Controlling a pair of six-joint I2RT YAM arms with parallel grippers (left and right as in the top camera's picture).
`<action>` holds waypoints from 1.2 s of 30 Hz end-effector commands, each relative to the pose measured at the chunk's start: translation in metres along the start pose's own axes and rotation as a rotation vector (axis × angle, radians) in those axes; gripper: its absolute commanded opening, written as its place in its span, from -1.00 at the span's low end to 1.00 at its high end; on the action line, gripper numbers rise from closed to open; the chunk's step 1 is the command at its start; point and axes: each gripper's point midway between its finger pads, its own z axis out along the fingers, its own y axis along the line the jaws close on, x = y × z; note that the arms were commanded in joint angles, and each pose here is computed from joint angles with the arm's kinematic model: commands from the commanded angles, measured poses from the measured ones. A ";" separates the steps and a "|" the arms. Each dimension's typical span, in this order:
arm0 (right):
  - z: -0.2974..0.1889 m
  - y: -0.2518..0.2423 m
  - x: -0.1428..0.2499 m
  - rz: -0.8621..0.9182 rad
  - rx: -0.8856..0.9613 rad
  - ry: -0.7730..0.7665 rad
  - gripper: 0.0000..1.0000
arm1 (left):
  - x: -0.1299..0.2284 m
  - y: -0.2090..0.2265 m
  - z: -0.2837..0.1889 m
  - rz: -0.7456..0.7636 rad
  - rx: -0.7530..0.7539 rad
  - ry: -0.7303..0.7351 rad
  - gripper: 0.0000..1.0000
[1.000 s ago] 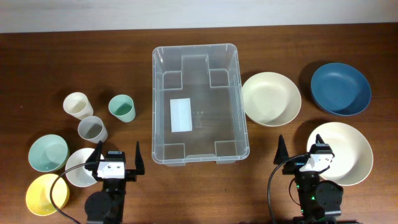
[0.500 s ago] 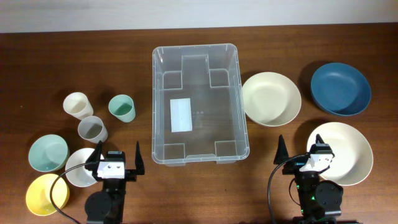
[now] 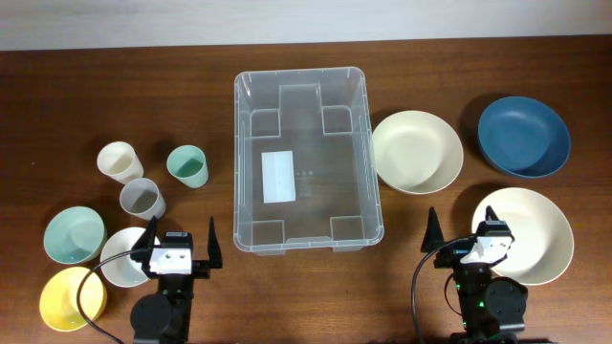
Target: Pack container
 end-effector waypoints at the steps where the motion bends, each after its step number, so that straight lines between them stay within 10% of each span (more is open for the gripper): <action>1: 0.000 0.000 0.003 0.003 -0.001 0.005 0.98 | 0.000 -0.001 0.000 0.012 0.006 -0.004 0.99; 36: -0.003 0.003 -0.011 0.142 -0.012 0.038 0.98 | -0.029 -0.020 -0.008 -0.145 0.138 -0.020 0.99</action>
